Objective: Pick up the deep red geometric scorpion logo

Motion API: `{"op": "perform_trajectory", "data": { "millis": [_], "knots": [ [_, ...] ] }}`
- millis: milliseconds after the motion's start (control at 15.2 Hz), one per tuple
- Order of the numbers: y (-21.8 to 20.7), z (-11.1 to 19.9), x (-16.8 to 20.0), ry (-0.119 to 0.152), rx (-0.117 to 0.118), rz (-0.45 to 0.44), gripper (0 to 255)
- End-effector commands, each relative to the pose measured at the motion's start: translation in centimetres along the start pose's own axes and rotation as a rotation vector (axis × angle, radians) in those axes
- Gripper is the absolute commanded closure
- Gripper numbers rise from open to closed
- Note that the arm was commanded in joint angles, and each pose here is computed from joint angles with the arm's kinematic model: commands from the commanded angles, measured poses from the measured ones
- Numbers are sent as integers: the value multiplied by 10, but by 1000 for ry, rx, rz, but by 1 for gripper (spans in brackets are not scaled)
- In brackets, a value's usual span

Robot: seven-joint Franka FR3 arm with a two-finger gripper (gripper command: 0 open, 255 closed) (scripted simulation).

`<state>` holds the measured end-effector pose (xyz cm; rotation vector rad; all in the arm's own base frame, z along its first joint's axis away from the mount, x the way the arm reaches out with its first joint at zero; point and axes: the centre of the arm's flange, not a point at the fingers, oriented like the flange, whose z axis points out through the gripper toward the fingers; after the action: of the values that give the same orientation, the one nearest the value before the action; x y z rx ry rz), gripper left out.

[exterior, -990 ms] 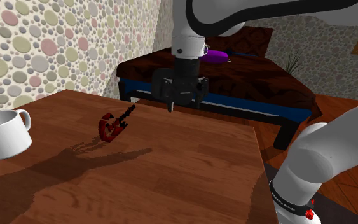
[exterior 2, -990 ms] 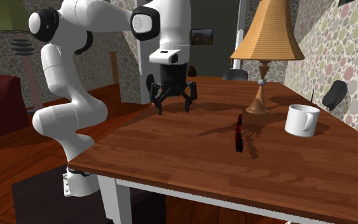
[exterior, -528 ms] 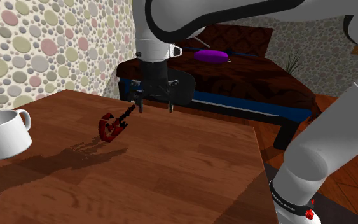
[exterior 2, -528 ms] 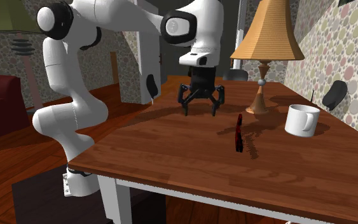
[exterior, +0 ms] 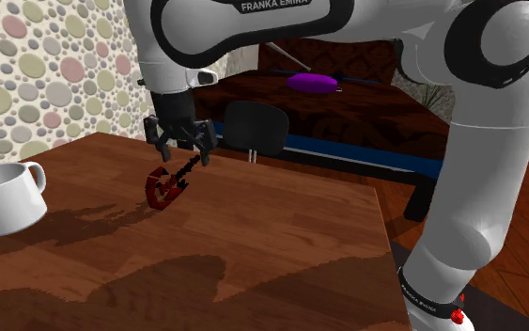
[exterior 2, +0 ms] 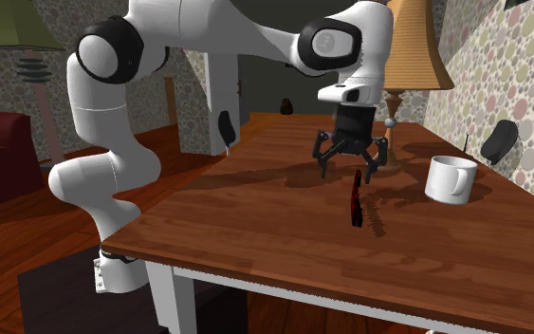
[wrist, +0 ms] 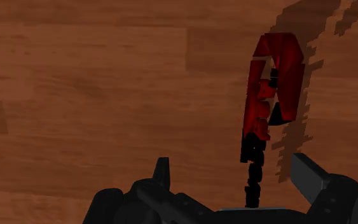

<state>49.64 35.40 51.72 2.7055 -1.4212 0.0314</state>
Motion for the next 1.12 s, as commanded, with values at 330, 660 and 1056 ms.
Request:
{"op": "perform_trajectory", "data": {
  "millis": [330, 660, 1056],
  "knots": [
    [-34, 25, 3, 19, -8, 83, 0],
    [-35, 44, 2, 19, -8, 83, 0],
    [-36, 44, 2, 19, -8, 83, 255]
  ]
}}
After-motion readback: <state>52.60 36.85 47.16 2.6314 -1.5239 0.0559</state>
